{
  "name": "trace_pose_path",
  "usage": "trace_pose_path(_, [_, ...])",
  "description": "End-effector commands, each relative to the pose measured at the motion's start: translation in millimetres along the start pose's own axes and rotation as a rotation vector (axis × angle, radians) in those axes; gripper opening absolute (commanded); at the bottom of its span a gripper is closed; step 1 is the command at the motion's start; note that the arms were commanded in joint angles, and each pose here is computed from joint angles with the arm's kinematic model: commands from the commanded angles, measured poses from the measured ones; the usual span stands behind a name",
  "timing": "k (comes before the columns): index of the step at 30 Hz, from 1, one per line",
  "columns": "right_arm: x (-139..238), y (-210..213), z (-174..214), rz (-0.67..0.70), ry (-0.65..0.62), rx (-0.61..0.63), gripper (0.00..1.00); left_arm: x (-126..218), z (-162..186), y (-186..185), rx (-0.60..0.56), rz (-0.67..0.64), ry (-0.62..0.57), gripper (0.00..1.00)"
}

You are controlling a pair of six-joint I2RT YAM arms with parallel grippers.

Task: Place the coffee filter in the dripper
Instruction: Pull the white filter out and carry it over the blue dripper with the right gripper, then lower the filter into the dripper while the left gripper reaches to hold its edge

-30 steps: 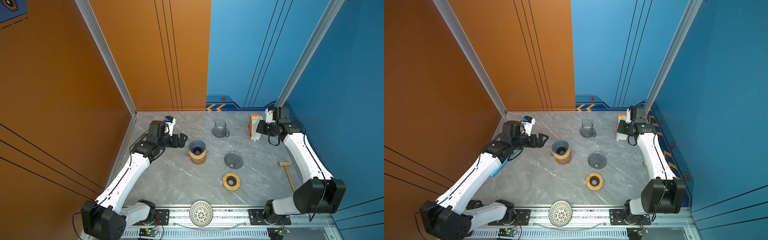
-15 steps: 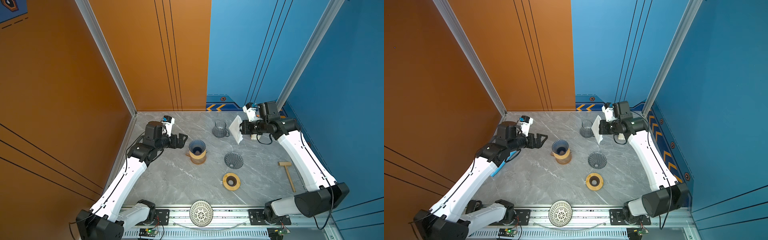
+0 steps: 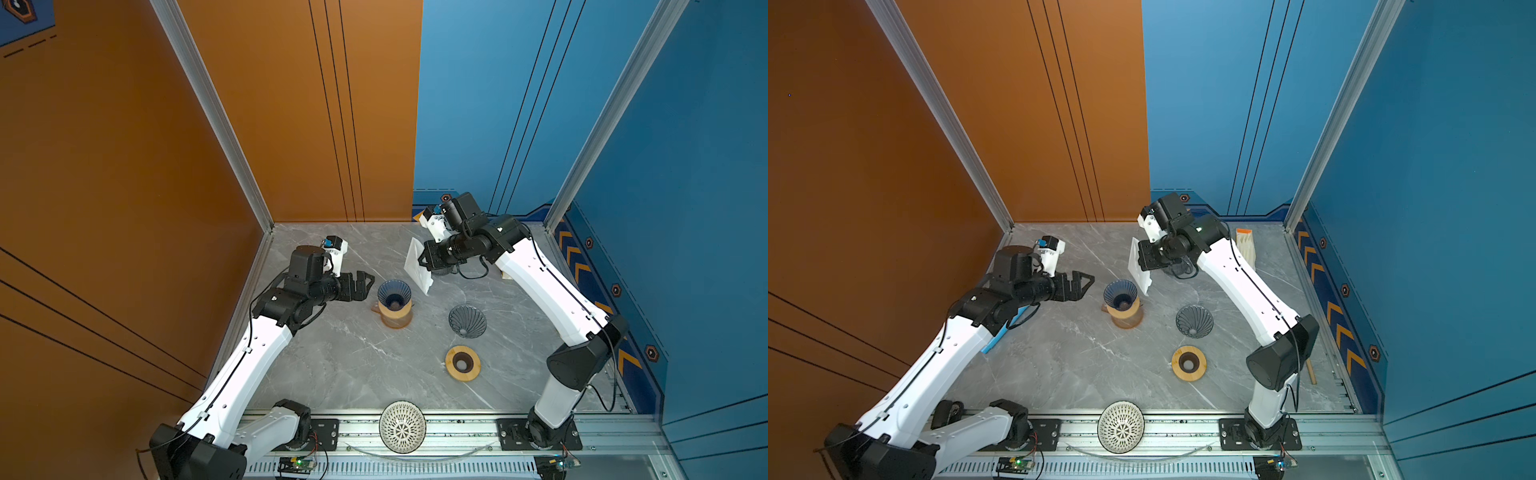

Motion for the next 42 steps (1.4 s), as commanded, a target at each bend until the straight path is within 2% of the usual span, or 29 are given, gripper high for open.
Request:
trace_pose_path(1, [-10, 0, 9, 0.073, 0.103, -0.083, 0.0, 11, -7, -6, 0.026, 0.031, -0.008, 0.99])
trace_pose_path(10, [-47, 17, 18, 0.153, 0.207, -0.081, 0.0, 3, -10, -9, 0.04, 0.062, 0.018, 0.95])
trace_pose_path(19, [-76, 21, 21, 0.22, 0.226, -0.085, 0.0, -16, -7, -15, 0.066, 0.096, 0.075, 0.94])
trace_pose_path(24, [-80, 26, 21, 0.214, 0.22, -0.074, 0.0, -28, -8, -17, 0.085, 0.116, 0.084, 0.94])
trace_pose_path(25, [-92, 22, 23, 0.224, 0.244, -0.078, 0.0, -31, -9, -17, 0.086, 0.116, 0.089, 0.94])
trace_pose_path(37, [-105, 24, 23, 0.197, 0.259, -0.074, 0.0, -51, -14, -30, 0.062, 0.171, 0.12, 0.94])
trace_pose_path(42, [-104, 25, 23, 0.198, 0.247, -0.071, 0.0, -64, -8, -25, 0.073, 0.148, 0.158, 0.89])
Point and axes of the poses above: each gripper's point midway between its finger pads, its own x axis back along the fingers, its own y axis along the line the jaws close on, z = x × y, the point moved 9 cm from there along x, back along the fingers, and after that the axes turned 1 degree about x, right-handed, at the moved point
